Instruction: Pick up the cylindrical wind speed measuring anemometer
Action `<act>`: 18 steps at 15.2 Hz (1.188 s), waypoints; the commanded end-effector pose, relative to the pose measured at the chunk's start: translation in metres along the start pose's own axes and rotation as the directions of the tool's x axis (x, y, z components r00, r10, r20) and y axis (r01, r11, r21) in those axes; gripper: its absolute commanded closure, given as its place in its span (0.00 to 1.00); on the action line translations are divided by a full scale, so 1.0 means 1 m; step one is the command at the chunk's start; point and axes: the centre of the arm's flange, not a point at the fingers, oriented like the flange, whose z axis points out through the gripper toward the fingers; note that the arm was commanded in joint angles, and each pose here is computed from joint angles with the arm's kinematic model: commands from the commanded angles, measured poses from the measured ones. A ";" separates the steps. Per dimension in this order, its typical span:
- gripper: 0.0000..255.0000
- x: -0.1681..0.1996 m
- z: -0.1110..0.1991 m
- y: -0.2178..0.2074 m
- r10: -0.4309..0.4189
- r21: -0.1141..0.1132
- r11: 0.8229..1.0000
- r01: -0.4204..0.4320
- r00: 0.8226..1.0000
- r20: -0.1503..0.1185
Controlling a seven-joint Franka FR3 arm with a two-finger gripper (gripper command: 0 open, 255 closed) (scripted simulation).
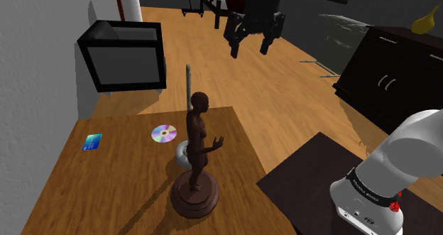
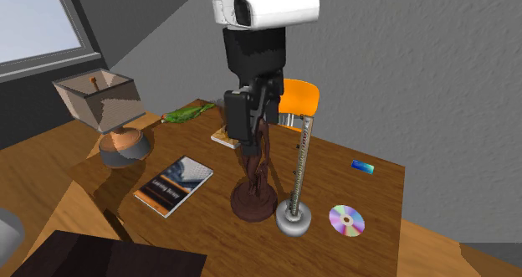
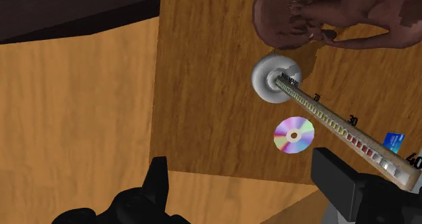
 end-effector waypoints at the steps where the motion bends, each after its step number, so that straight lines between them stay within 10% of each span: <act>1: 0.00 0.008 0.002 -0.026 0.042 0.003 0.999 -0.042 0.999 0.010; 11: 0.00 0.055 0.018 -0.149 0.226 0.004 0.974 -0.227 0.972 0.057; 18: 0.00 0.052 0.050 -0.150 0.226 0.004 0.974 -0.227 0.972 0.057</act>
